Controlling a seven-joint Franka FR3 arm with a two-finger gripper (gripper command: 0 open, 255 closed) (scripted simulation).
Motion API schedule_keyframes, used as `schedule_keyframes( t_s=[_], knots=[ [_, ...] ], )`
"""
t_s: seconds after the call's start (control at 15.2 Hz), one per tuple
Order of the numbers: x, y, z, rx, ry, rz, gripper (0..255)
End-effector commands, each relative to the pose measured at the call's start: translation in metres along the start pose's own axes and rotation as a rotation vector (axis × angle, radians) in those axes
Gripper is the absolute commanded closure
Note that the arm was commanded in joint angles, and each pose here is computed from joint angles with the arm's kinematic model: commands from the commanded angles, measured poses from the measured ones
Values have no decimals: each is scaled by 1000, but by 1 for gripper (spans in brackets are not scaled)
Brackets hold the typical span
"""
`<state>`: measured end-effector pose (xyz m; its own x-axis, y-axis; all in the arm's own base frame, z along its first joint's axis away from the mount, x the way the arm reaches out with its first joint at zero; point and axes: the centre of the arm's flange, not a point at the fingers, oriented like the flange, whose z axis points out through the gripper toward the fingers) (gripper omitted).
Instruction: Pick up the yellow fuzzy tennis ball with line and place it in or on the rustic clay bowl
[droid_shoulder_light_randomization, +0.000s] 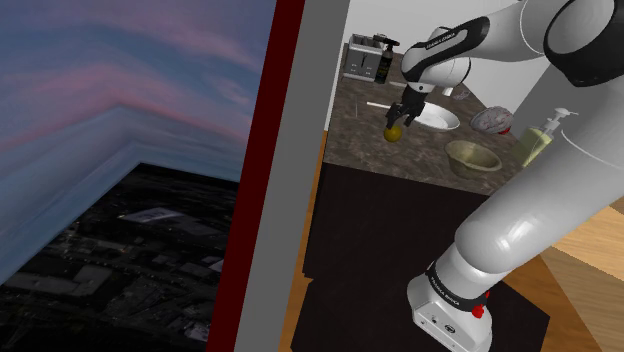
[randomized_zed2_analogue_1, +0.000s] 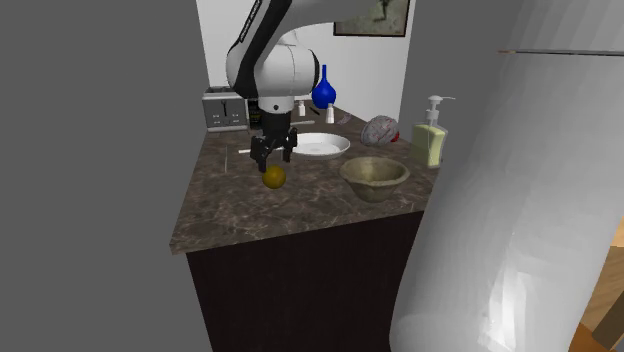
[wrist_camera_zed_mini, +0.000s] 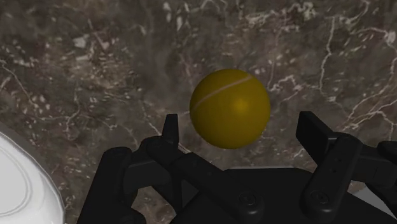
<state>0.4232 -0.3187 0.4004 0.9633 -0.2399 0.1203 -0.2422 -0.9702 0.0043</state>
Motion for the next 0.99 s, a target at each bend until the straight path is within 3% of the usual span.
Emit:
schedule_keyframes(
  t_s=[0.0, 0.26, 0.73, 0.79, 0.92],
  knots=[
    [0, 1, 11, -1, 1, 0, 0],
    [0, 1, 30, -1, 1, 0, 0],
    [0, 1, 30, -1, 1, 0, 0],
    [0, 1, 30, -1, 1, 0, 255],
    [0, 1, 30, -1, 1, 0, 255]
  ],
)
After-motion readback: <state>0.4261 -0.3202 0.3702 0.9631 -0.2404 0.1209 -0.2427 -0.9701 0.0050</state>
